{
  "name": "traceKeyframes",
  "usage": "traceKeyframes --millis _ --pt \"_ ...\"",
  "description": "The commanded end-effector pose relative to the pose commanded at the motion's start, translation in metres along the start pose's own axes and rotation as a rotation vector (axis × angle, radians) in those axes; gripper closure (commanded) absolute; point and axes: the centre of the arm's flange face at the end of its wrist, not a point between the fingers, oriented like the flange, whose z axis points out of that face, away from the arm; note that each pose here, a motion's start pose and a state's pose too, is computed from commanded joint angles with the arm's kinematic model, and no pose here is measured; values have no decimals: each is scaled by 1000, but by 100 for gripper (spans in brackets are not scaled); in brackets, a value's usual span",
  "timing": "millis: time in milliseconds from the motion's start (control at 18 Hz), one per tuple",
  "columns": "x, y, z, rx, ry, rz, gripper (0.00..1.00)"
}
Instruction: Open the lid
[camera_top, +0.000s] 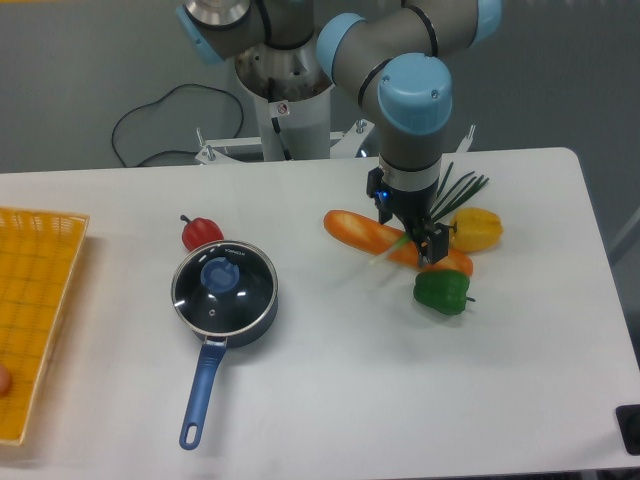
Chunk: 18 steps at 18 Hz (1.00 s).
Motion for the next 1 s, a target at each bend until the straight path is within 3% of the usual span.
traceKeyframes --millis 500,1000 --pt "10 -19 14 -40 26 17 0" --pt "12 -16 19 -73 33 21 0"
